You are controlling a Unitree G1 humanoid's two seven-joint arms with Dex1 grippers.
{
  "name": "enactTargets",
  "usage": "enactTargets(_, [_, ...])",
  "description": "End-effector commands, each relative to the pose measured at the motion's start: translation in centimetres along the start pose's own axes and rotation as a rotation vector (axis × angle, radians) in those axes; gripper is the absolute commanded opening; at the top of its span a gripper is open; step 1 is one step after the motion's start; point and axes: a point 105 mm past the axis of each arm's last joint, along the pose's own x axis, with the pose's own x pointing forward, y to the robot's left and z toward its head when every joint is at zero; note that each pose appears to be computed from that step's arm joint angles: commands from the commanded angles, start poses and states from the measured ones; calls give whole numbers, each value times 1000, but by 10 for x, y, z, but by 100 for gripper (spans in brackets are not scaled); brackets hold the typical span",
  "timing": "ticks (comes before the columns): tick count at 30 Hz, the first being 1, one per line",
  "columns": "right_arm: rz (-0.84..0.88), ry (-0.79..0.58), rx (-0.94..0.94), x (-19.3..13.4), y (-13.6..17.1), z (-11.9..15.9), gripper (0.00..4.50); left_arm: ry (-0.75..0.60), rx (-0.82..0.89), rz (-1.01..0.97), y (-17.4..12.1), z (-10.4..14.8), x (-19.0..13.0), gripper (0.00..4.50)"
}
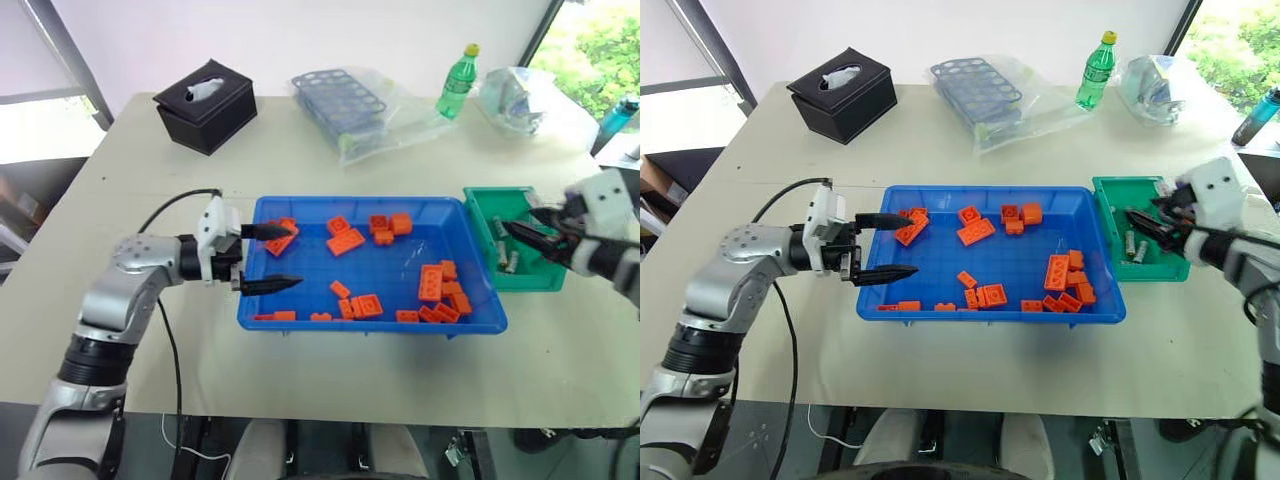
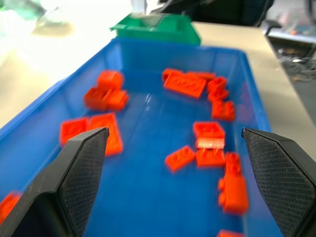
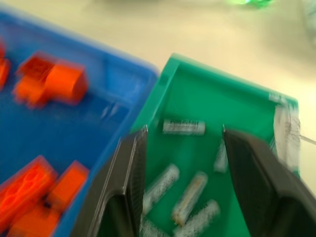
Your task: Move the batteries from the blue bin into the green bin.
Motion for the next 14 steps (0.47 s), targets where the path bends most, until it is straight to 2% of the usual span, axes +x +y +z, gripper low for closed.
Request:
enactTargets(1, [69,-79,-152,-36,-11,13,242,-34,13,87,12,17,-26,450])
enactTargets(7, [159,-40,-133,-70,-27,-8,242,13,-2,207,30,22,-65,450])
enactTargets(11, [224,4,-127,-73,-23,-19,242,61,8,269,37,19,-87,450])
enactTargets(14, [226,-11,-124,-68,-22,-17,242,72,24,303,42,21,-96,450])
